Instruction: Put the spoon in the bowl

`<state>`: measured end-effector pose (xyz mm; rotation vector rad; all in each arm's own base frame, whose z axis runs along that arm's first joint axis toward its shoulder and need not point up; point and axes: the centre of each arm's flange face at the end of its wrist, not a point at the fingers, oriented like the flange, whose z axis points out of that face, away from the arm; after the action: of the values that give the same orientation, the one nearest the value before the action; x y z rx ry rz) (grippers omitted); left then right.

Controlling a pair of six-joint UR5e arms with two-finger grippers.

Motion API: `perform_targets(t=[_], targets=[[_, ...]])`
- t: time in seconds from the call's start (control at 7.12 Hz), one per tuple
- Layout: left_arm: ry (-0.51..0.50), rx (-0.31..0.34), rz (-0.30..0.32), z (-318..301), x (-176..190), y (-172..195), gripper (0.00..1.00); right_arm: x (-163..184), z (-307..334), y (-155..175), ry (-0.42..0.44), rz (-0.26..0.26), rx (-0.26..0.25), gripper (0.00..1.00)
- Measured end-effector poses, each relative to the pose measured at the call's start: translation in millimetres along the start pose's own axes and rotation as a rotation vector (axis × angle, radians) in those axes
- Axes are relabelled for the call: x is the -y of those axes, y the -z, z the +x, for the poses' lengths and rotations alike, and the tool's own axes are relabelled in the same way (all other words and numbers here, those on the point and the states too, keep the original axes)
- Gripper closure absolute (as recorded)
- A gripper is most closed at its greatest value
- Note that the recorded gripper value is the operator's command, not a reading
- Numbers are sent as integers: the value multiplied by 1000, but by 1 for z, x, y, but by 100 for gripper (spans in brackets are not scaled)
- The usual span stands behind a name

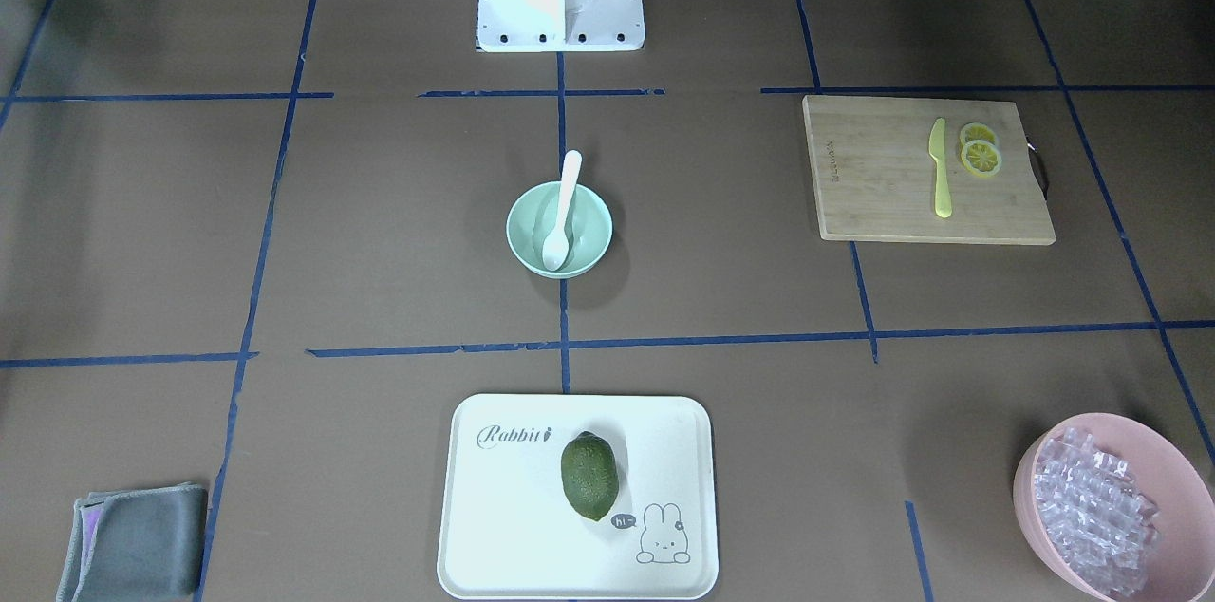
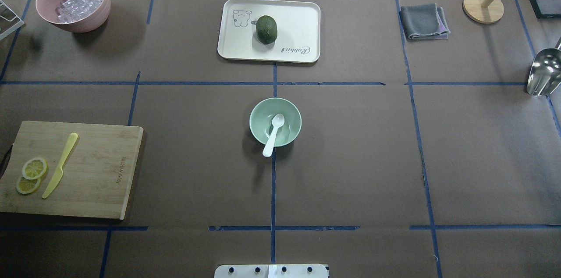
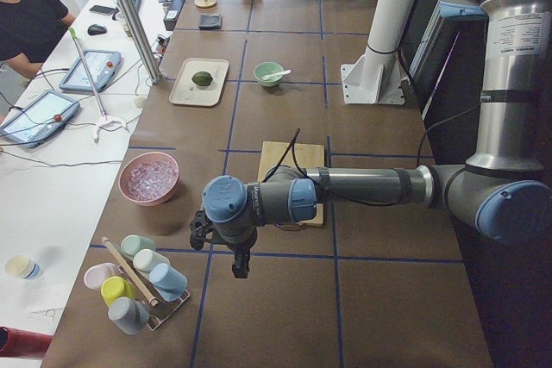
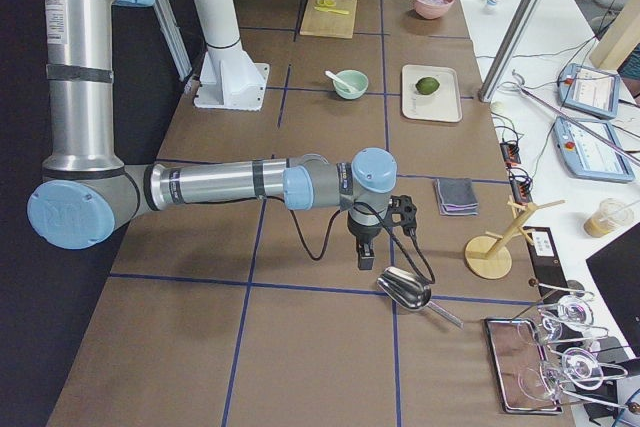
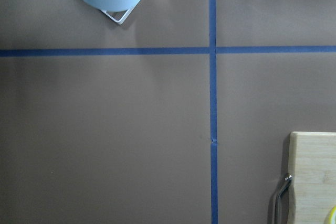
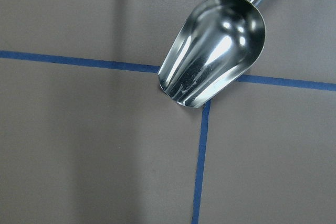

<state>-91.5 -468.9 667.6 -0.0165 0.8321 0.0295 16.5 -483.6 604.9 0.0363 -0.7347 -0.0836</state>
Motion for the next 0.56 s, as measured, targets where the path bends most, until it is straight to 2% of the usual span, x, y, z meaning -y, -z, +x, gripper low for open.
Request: perform_targets(t=[0.56], targets=[[-7,10,-9,0,-9,-3,0,3,-3,0,3,-1,8,0]])
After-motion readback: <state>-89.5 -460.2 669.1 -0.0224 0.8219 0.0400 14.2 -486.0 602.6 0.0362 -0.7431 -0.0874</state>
